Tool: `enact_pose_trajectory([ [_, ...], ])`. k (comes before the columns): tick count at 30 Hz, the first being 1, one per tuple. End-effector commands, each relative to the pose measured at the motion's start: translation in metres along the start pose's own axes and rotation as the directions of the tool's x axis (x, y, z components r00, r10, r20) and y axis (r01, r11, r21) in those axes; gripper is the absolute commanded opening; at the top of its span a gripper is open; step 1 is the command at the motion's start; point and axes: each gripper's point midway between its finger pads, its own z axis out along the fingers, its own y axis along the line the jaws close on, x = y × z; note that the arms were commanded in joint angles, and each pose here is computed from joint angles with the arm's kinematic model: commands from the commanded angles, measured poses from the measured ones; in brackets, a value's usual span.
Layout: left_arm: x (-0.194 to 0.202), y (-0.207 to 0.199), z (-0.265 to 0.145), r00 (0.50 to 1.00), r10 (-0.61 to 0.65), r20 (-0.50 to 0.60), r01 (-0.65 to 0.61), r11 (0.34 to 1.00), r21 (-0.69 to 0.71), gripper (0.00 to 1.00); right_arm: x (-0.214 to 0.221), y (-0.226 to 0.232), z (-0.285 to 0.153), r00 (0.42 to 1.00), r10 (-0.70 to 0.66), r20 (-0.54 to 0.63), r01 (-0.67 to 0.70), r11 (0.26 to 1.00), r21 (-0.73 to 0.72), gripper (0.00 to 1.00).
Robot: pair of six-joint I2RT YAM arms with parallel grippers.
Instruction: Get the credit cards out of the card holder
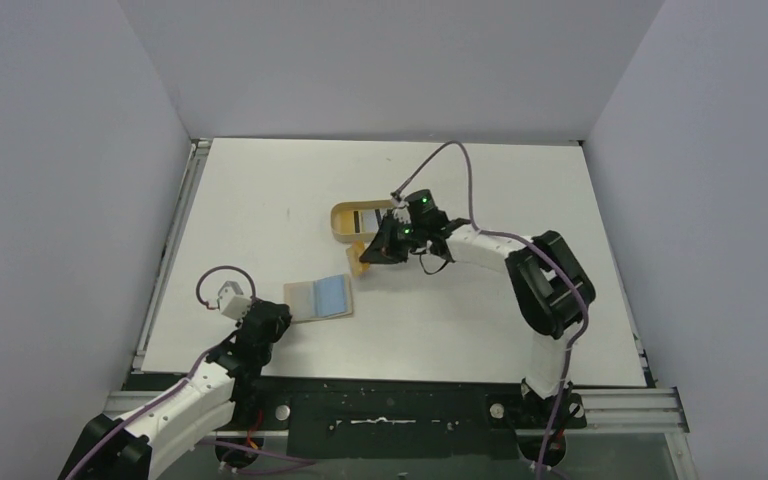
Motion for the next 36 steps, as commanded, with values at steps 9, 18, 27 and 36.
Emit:
enact_pose_trajectory([
  [9,-0.01,-0.02,-0.002,0.999,0.029,0.023,-0.03,0.999,0.043,0.0,-0.146,0.033,-0.037,0.948,-0.194,0.253,0.178,0.981,0.082,0.0],
  [18,-0.01,-0.019,-0.004,0.999,0.025,0.023,-0.026,0.998,0.05,0.0,-0.159,0.003,0.008,0.959,-0.16,0.234,0.138,0.985,0.108,0.0],
  [27,-0.008,-0.018,-0.003,1.0,0.028,0.014,-0.028,0.998,0.047,0.0,-0.149,-0.005,0.037,0.967,-0.156,0.2,0.137,0.985,0.106,0.0],
  [36,-0.008,-0.017,-0.003,1.0,0.027,0.014,-0.027,0.999,0.046,0.0,-0.139,0.004,0.056,0.971,-0.172,0.163,0.159,0.983,0.093,0.0],
])
